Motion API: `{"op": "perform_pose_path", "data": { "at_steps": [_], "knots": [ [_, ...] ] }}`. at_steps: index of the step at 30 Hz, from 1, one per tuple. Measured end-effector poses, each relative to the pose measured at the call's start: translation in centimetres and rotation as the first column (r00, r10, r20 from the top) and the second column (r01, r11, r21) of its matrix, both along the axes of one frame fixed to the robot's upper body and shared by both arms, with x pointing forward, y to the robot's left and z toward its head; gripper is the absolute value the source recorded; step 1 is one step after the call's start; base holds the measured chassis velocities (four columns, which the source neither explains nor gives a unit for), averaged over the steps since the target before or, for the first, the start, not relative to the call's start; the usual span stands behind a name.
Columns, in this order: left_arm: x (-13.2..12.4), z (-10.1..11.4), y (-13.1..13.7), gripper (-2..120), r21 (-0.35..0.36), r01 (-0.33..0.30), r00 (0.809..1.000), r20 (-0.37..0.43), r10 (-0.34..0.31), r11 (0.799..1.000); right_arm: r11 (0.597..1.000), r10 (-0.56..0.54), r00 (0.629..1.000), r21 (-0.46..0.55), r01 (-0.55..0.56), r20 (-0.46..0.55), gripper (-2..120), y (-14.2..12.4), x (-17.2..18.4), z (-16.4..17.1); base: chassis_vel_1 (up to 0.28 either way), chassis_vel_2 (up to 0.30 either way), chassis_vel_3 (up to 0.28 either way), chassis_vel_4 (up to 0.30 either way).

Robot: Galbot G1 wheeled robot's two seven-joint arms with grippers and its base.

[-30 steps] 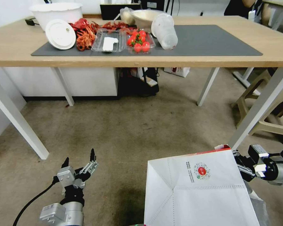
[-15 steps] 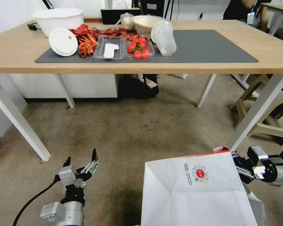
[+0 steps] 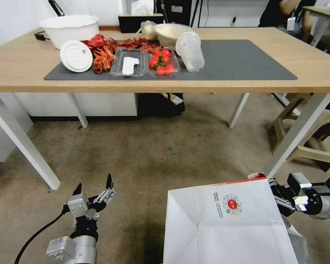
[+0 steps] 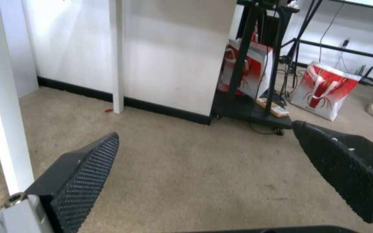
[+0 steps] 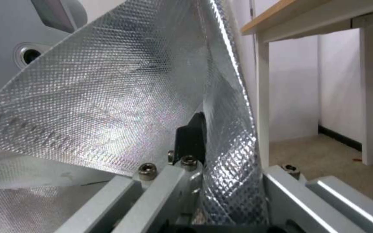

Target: Pick up the food delivery bag from the floor and place it on the table.

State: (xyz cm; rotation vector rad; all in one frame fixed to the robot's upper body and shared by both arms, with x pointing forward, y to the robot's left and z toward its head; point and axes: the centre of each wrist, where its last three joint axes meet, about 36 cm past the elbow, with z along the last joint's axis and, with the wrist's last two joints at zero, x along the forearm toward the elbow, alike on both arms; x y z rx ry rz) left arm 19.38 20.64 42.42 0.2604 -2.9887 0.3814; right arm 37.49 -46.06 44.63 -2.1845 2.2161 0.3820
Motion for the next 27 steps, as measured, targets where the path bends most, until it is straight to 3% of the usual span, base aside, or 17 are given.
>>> {"op": "perform_pose_path", "data": {
  "at_steps": [27],
  "knots": [
    [0.53, -0.39, -0.01, 100, -0.002, -0.01, 1.0, -0.006, 0.01, 1.0, 1.0, 0.001, 1.0, -0.008, -0.001, 0.005, 0, -0.22, 0.42, 0.34, 0.0, 0.0, 0.0, 0.0]
  ]
}}
